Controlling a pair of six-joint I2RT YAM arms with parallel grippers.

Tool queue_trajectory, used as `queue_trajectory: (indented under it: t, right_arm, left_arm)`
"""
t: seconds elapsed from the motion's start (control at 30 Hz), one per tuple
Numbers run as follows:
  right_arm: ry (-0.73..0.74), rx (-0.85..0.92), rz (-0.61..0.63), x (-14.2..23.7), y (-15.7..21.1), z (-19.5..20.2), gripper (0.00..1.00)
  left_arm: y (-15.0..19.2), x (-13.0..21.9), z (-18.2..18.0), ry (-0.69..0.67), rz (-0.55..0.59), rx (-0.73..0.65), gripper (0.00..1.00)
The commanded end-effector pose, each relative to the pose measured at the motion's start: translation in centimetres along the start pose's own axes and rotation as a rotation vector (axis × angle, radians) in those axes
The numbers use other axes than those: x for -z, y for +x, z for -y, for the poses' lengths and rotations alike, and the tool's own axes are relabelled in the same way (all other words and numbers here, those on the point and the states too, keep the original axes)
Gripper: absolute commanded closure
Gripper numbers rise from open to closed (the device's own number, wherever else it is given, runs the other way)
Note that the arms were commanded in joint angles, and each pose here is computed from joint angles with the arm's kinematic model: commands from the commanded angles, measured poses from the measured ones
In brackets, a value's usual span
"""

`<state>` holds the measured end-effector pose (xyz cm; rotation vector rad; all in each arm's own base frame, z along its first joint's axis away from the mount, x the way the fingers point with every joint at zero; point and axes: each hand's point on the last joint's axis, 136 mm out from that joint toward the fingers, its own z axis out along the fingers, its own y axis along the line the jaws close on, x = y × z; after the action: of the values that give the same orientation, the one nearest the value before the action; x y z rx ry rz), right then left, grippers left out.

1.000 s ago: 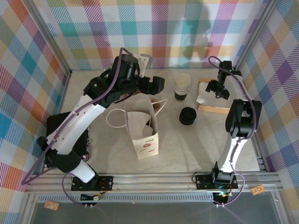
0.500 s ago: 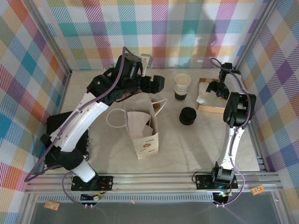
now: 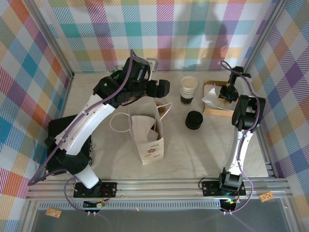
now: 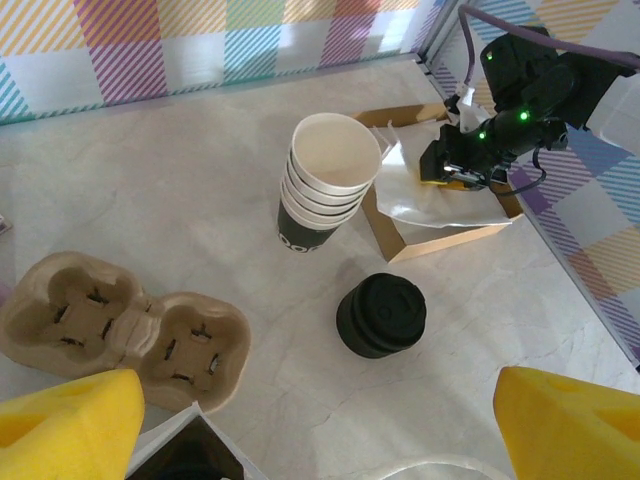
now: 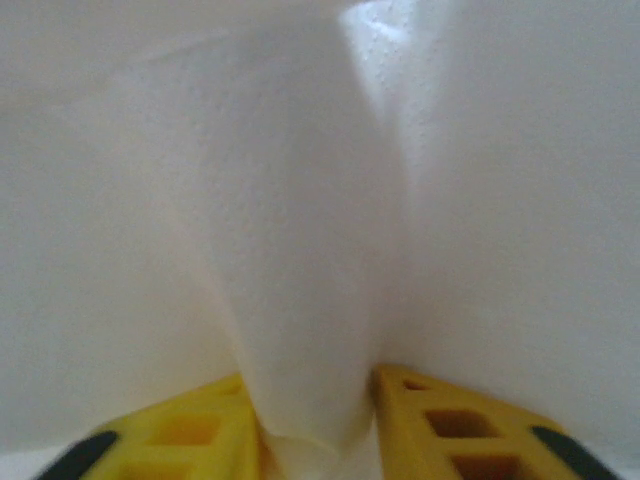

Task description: Pack the takeout coffee

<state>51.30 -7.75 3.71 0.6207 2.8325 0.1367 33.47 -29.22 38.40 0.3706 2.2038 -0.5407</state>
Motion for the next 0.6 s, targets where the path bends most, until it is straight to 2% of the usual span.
queue_trajectory:
  t: [0.0,0.13,0.27,0.33,0.37,0.47,0.57]
  right_arm:
    - [-0.021,0.001,-0.036,-0.3,0.4,-0.2,0.77]
    - [0.000,0.007,-0.019,0.4,0.0,0.0,0.81]
    - [0.029,0.009,-0.008,1.3,-0.3,0.4,0.80]
    - [0.032,0.012,-0.002,1.7,-0.4,0.4,0.74]
    - [0.032,0.014,-0.003,1.7,-0.4,0.4,0.75]
    - [0.022,0.016,-0.006,1.8,-0.3,0.2,0.89]
    - [0.016,0.014,-0.008,1.8,-0.3,0.1,0.97]
  left_arm:
    - [-0.4,0.6,-0.3,-0.014,0.012,0.018,0.10]
    - [-0.4,0.9,-0.6,-0.023,0.017,0.017,0.10]
    - [-0.3,1.2,-0.8,-0.030,0.025,0.018,0.10]
    - [-0.2,1.3,-0.9,-0.031,0.026,0.016,0.10]
    - [-0.2,1.4,-0.9,-0.028,0.027,0.015,0.10]
    - [0.0,1.5,-1.0,-0.029,0.027,0.010,0.10]
    - [0.1,1.7,-1.0,-0.027,0.024,0.002,0.10]
